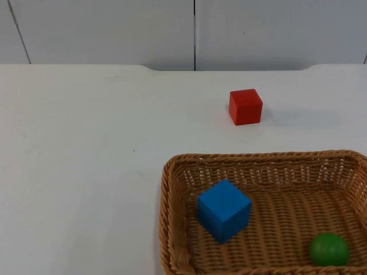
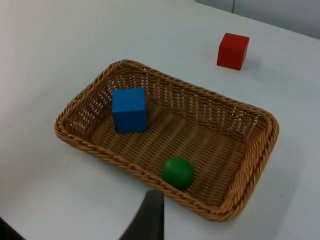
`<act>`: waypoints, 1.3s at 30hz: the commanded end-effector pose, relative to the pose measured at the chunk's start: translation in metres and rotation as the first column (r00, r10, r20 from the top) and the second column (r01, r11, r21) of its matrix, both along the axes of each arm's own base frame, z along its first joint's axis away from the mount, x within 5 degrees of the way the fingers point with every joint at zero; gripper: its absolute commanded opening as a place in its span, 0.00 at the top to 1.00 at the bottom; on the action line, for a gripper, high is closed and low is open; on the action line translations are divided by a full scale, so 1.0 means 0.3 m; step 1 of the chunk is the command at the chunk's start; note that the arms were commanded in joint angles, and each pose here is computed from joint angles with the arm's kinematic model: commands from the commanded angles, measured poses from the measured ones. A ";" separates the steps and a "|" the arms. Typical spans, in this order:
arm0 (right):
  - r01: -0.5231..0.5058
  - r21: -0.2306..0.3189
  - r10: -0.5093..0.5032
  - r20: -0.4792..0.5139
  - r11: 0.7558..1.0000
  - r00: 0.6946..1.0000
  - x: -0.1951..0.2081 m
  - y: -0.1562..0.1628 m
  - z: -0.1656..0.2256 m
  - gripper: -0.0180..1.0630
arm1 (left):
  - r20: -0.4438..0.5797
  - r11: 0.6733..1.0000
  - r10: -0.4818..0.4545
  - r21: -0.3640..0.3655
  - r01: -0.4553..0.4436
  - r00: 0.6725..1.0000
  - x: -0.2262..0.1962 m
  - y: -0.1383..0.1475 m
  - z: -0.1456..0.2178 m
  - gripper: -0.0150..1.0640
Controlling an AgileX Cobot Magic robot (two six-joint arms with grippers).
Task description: Place all geometric objects except the red cube into the basket.
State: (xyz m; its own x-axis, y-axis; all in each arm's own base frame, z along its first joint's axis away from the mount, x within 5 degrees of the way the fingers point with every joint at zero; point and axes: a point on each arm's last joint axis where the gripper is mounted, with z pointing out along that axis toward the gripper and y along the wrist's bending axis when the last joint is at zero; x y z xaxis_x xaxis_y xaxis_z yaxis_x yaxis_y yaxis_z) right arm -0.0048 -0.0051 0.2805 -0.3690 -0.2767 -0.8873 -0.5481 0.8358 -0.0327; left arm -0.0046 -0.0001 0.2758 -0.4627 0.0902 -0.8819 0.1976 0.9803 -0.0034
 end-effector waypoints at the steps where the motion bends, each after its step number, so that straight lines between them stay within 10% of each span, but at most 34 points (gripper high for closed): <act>1: 0.005 0.002 -0.005 0.001 1.000 1.000 -0.001 -0.002 -0.002 0.20 | -0.002 1.000 0.004 0.006 -0.004 1.000 -0.001 0.001 -0.005 0.01; 10: 0.005 0.002 -0.005 0.000 1.000 1.000 -0.001 -0.002 -0.002 0.20 | -0.002 1.000 0.004 0.006 -0.004 1.000 -0.001 0.001 -0.005 0.01; 15: 0.005 0.002 -0.005 0.000 1.000 1.000 -0.001 -0.002 -0.002 0.01 | -0.002 1.000 0.004 0.006 -0.004 1.000 -0.001 0.001 -0.005 0.01; 30: 0.005 0.008 -0.005 -0.001 1.000 1.000 -0.002 -0.001 -0.001 0.01 | -0.002 1.000 0.004 0.006 -0.004 1.000 -0.001 0.001 -0.005 0.01; 39: 0.206 0.009 -0.206 -0.002 0.978 0.978 -0.005 0.004 -0.001 0.01 | -0.002 1.000 0.004 0.006 -0.004 1.000 -0.001 0.001 -0.005 0.01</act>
State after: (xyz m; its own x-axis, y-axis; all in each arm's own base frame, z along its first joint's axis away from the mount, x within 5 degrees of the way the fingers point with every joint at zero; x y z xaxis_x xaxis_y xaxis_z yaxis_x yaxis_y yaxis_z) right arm -0.0058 -0.0040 0.2804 -0.4181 -0.1973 -0.8867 -0.3818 0.9239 -0.0256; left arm -0.0046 -0.0001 0.2758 -0.4623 0.0921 -0.8819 0.1985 0.9801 -0.0017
